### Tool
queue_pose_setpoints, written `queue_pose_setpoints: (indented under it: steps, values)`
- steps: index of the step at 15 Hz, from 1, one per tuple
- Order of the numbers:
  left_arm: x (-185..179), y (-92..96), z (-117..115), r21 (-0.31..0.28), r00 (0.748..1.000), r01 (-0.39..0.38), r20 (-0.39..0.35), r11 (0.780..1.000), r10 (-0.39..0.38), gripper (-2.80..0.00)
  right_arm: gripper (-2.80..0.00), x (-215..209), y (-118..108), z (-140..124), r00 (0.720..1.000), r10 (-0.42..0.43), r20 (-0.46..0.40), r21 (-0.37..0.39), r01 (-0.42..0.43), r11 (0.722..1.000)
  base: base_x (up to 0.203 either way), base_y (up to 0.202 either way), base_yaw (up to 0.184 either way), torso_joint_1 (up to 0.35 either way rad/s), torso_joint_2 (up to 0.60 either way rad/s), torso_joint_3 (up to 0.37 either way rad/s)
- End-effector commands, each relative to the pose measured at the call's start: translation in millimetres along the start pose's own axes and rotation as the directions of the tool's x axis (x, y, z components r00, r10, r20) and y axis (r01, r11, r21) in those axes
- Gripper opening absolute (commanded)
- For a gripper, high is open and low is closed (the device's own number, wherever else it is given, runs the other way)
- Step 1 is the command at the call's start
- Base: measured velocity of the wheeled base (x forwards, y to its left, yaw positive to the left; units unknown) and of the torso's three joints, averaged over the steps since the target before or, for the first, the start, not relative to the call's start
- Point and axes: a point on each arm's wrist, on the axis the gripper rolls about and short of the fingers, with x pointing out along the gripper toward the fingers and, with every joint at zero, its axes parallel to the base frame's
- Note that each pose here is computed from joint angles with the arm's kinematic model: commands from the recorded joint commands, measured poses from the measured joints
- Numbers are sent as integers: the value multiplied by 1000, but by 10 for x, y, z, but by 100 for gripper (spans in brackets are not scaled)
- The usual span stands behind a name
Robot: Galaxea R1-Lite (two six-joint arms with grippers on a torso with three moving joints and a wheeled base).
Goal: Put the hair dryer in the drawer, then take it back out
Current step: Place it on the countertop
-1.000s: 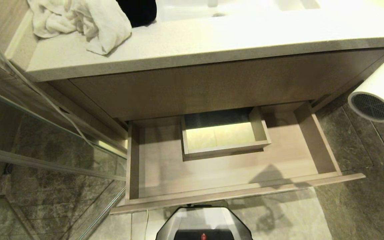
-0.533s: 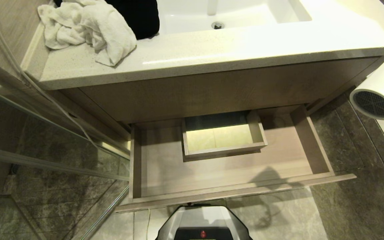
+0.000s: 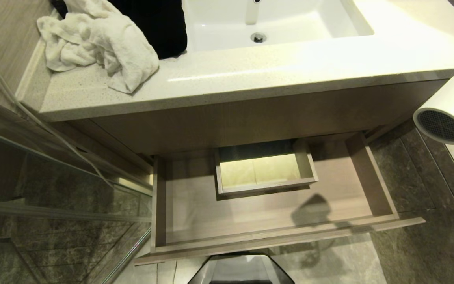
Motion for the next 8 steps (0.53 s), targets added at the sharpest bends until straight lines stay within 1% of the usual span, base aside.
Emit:
queue_pose_setpoints:
  steps: [1,7,8]
  values:
    - [0,0,-2,0,1000,-1,-1,1000,1,-280,-280,17,-17,8,1000,-7,11,-10,7,1000,0,0,0,255,34,290]
    - [1,0,-4,0,1000,-1,-1,1000,1,-280,-280,39,-58,43,1000,-18,23,-17,19,1000,0,0,0,274,3,267]
    - [0,0,0,0,1000,0,0,1000,0,-280,-280,65,-92,64,999,-22,24,-18,23,1000,0,0,0,297,-50,239]
